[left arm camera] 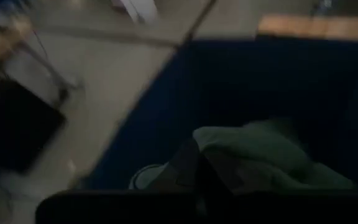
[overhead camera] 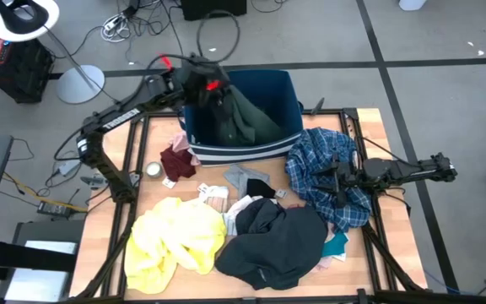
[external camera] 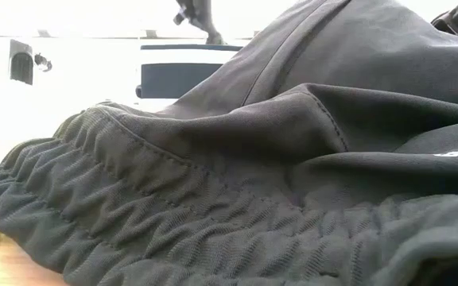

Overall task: Sort clothes
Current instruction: Put the green shirt into the blue laundry bin, then put the blue shirt into the blue laundry bin

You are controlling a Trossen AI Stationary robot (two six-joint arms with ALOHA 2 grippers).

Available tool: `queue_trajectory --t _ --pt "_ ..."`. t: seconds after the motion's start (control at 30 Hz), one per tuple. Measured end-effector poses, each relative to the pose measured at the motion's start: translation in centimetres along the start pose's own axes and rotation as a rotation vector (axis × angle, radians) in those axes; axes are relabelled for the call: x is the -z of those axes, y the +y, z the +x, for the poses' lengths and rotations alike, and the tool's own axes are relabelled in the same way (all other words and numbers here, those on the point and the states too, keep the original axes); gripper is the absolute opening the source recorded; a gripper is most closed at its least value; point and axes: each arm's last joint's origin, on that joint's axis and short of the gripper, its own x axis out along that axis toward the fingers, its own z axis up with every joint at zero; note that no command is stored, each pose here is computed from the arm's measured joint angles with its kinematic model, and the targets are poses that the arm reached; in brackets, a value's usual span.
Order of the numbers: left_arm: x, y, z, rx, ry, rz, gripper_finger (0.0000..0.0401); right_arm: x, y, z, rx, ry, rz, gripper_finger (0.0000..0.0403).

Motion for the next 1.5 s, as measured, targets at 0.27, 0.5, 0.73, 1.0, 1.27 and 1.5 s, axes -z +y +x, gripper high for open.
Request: queue_trajectory --t 0.27,0.5,0.73,1.0,1.27,1.5 --pt "2.5 -1.8 3.9 0.169 0.28 -0.076 0.0125 -0.1 0.0 0.0 -0.001 -0.009 0.002 0.0208" --pt "2.3 -2.7 3.9 0.203 0.265 -0.098 0.0171 -0.2 0.0 0.0 -0.003 -0.021 0.005 0.0208" --pt "0.9 -5.1 -1.9 0.181 0.082 0.025 0.0166 -0.3 0.0 0.0 -0.004 -0.03 0.006 0.0208" --pt "4.6 -7.2 -7.4 0.249 -0.087 0.025 0.0163 -0.3 0.0 0.0 -0.005 -0.033 0.008 0.0208" --pt "12.5 -8.8 -9.3 0.376 -0.237 -0.046 0.0163 -0.4 0.1 0.0 -0.006 -0.037 0.008 0.0208" --pt "17.9 -9.3 -9.7 0.433 -0.23 -0.104 0.0163 -0.4 0.1 0.0 -0.006 -0.038 0.008 0.0208"
